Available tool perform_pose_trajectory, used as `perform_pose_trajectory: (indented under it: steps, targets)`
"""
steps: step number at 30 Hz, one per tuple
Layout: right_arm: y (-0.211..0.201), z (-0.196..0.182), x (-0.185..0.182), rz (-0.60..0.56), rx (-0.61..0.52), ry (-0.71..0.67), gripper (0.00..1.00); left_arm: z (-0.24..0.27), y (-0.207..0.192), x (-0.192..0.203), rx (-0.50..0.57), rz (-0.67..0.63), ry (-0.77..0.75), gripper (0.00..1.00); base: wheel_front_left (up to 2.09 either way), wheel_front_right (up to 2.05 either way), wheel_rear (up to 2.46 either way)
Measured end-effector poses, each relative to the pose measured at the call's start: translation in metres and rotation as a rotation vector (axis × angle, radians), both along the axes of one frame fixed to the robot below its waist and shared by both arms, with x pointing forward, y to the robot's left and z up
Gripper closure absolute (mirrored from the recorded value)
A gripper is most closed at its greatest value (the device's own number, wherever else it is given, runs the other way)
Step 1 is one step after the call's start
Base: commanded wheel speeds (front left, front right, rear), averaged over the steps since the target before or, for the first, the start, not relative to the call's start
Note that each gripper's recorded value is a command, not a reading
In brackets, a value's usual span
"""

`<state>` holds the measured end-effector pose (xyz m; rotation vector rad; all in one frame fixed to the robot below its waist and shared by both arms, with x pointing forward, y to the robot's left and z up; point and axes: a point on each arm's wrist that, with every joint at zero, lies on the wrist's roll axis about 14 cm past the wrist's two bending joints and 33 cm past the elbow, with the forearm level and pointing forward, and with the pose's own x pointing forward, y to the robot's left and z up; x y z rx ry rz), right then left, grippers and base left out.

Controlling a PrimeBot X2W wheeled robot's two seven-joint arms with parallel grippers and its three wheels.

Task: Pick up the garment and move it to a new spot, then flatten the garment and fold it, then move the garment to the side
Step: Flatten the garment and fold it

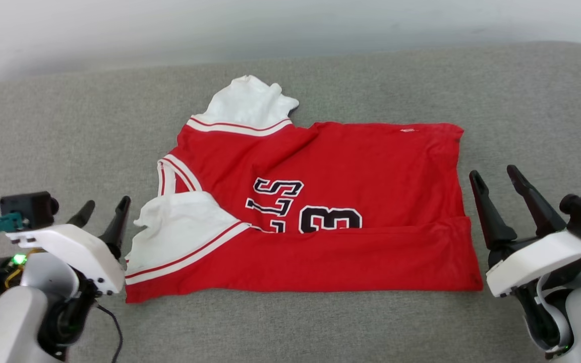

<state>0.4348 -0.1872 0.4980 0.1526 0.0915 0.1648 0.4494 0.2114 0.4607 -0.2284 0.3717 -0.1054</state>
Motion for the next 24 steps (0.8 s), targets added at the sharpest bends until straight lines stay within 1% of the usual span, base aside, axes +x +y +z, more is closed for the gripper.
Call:
perform_pose_trajectory:
  steps: [2,3,4,7,12,14,17,22,23,24]
  targets:
    - [0.002,0.011,-0.007,-0.004,0.007,-0.043,0.00,0.013,0.000,-0.001,0.021,-0.036,-0.002,0.00,0.00,0.00,0.00]
    - [0.001,0.015,-0.010,-0.006,0.005,-0.056,0.00,0.014,-0.001,-0.003,0.042,-0.061,0.021,0.00,0.00,0.00,0.00]
    - [-0.001,0.020,-0.018,-0.018,0.011,-0.073,0.00,0.010,-0.002,-0.010,0.055,-0.092,0.087,0.00,0.00,0.00,0.00]
    - [-0.003,0.022,-0.027,-0.040,0.024,-0.080,0.00,-0.002,-0.004,-0.022,0.067,-0.126,0.211,0.00,0.00,0.00,0.00]
    - [-0.007,0.015,-0.035,-0.073,0.048,-0.064,0.00,-0.042,-0.010,-0.049,0.038,-0.153,0.454,0.00,0.00,0.00,0.00]
    - [-0.006,0.012,-0.036,-0.078,0.065,-0.063,0.00,-0.053,-0.013,-0.053,0.021,-0.154,0.504,0.00,0.00,0.00,0.00]
    - [-0.010,0.001,-0.037,-0.094,0.071,-0.036,0.00,-0.069,-0.012,-0.057,0.035,-0.156,0.575,0.00,0.00,0.00,0.00]
    - [-0.017,-0.012,-0.039,-0.120,0.078,-0.004,0.00,-0.088,-0.023,-0.063,0.014,-0.200,0.676,0.00,0.00,0.00,0.00]
    - [-0.020,-0.014,-0.039,-0.129,0.077,0.003,0.00,-0.090,-0.025,-0.063,0.000,-0.201,0.686,0.32,0.00,0.00,0.00]
    - [-0.022,-0.016,-0.040,-0.134,0.078,0.008,0.00,-0.091,-0.027,-0.063,-0.012,-0.205,0.695,0.89,0.00,0.00,0.00]
